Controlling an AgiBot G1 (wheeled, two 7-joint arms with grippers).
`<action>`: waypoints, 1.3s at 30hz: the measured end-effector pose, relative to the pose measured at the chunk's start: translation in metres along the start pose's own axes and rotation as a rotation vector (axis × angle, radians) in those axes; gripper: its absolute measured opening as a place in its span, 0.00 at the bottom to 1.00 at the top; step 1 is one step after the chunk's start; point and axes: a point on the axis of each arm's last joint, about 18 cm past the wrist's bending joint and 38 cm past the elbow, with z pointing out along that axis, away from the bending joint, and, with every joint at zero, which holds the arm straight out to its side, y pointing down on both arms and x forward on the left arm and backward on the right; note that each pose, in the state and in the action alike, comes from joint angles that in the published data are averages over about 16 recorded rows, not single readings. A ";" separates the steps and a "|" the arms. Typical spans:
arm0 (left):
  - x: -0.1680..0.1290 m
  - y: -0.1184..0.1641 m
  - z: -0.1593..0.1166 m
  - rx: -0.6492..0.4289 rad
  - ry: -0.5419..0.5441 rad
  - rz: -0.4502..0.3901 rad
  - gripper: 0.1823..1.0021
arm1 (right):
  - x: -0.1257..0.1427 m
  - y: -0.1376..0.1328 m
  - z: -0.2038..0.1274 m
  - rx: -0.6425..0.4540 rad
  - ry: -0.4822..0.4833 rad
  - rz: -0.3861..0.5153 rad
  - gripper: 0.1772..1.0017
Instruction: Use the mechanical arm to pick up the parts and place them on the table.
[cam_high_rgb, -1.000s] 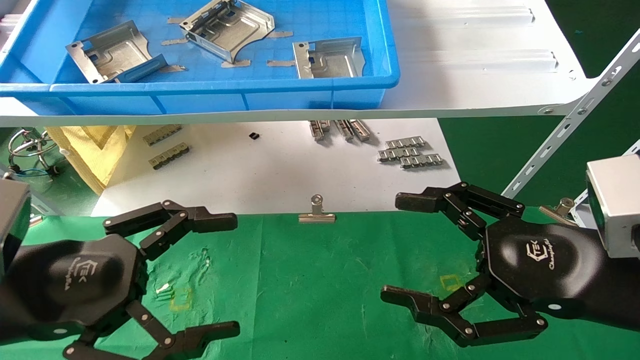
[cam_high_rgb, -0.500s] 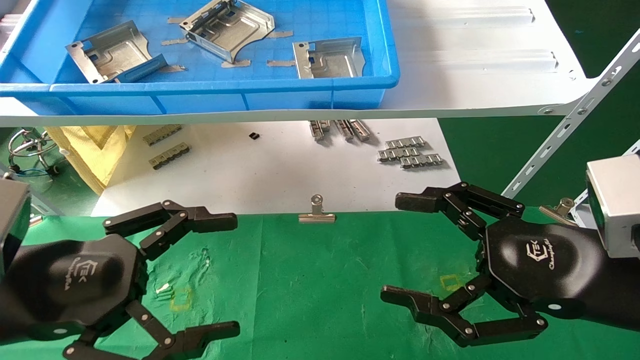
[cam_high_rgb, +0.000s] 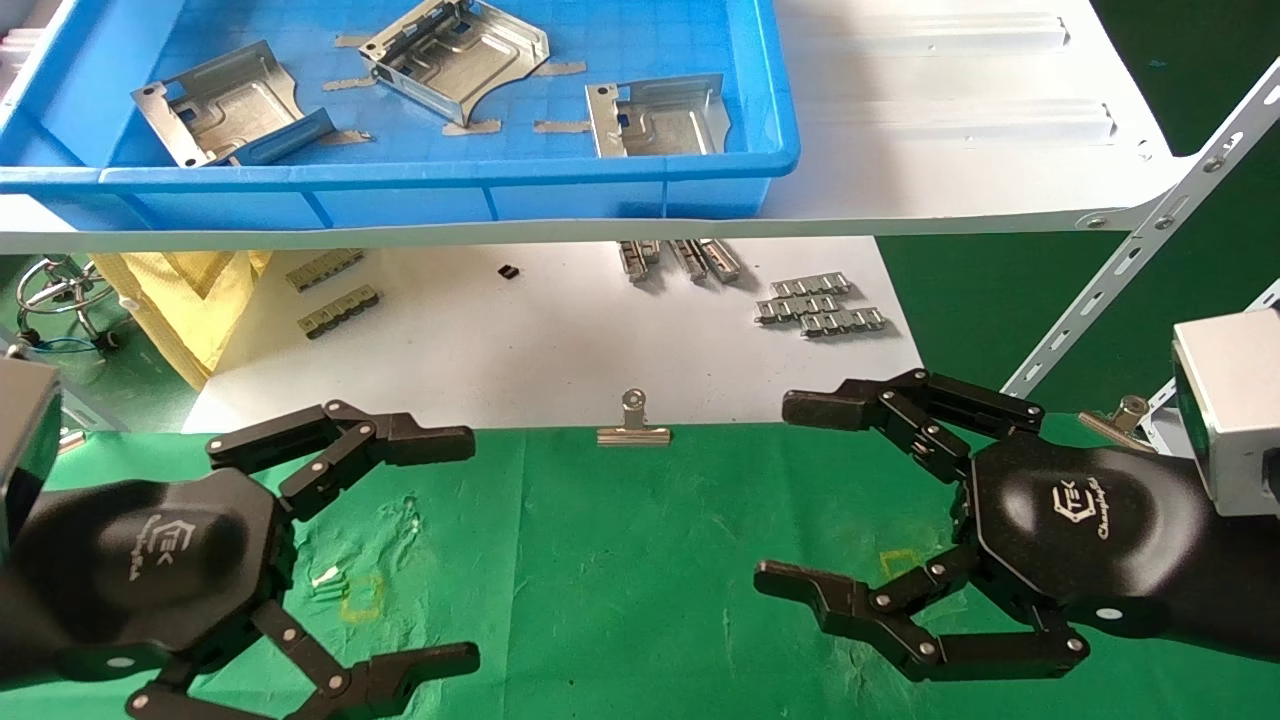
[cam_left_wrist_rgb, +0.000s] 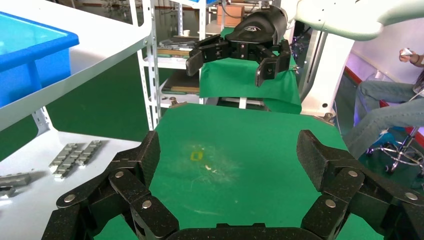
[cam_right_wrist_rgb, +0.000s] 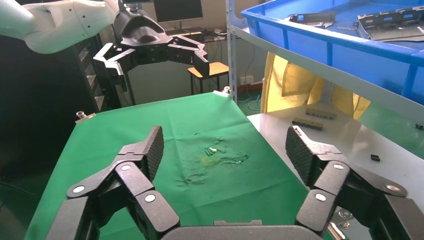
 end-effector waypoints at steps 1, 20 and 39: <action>0.000 0.000 0.000 0.000 0.000 0.000 1.00 | 0.000 0.000 0.000 0.000 0.000 0.000 0.91; 0.000 0.000 0.000 0.000 0.000 0.000 1.00 | 0.000 0.000 0.000 0.000 0.000 0.000 0.46; -0.024 -0.024 0.002 0.008 -0.054 0.083 1.00 | 0.000 0.000 0.000 0.000 0.000 0.000 0.07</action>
